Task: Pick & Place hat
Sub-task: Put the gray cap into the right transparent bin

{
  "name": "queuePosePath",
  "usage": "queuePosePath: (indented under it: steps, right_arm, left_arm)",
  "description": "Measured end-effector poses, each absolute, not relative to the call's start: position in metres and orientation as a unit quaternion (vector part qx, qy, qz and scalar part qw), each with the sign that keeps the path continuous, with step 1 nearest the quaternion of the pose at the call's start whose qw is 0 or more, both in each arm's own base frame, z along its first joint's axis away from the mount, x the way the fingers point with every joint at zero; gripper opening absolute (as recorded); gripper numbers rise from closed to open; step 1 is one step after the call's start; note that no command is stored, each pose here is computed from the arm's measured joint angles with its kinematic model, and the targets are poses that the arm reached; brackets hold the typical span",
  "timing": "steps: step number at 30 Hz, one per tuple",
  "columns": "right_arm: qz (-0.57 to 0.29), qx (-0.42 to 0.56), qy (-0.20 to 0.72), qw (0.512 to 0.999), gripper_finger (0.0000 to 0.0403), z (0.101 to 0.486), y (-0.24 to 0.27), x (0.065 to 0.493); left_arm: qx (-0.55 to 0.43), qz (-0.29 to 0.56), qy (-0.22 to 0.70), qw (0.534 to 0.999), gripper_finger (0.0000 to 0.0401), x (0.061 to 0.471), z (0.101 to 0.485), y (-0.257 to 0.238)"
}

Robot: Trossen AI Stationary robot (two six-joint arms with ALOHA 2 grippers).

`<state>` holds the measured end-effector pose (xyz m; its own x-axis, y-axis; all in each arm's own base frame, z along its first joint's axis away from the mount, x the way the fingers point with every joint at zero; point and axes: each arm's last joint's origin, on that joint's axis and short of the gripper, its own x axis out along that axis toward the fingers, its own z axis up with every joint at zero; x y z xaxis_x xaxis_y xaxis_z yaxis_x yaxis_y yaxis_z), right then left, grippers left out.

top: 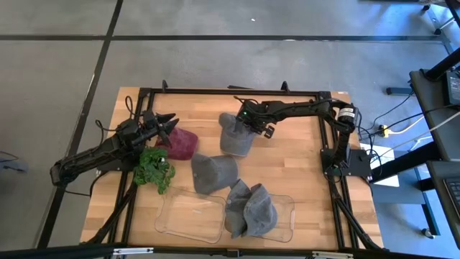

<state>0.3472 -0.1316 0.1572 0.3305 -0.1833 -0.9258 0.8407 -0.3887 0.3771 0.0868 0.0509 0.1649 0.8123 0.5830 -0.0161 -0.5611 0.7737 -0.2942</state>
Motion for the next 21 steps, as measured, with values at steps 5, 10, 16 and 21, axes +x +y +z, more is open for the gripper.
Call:
queuePosePath:
  steps: [5,10,16,21]
  right_arm:
    - [-0.513,0.655,0.243,0.499,0.0148,0.1584,-0.1324,0.3497]
    - [-0.511,0.656,0.243,0.499,0.0148,0.1585,-0.1324,0.35]
    - [-0.511,0.657,0.244,0.498,0.0143,0.1584,-0.1323,0.3498]
    - [-0.511,0.657,0.248,0.496,0.0106,0.1581,-0.1318,0.3494]
  left_arm:
    - [-0.144,0.304,-0.038,0.941,0.0169,0.0868,0.1649,0.0509]
    - [-0.144,0.304,-0.038,0.941,0.0169,0.0868,0.1649,0.0509]
    - [-0.144,0.304,-0.038,0.941,0.0169,0.0868,0.1649,0.0509]
    - [-0.144,0.304,-0.038,0.941,0.0169,0.0868,0.1649,0.0509]
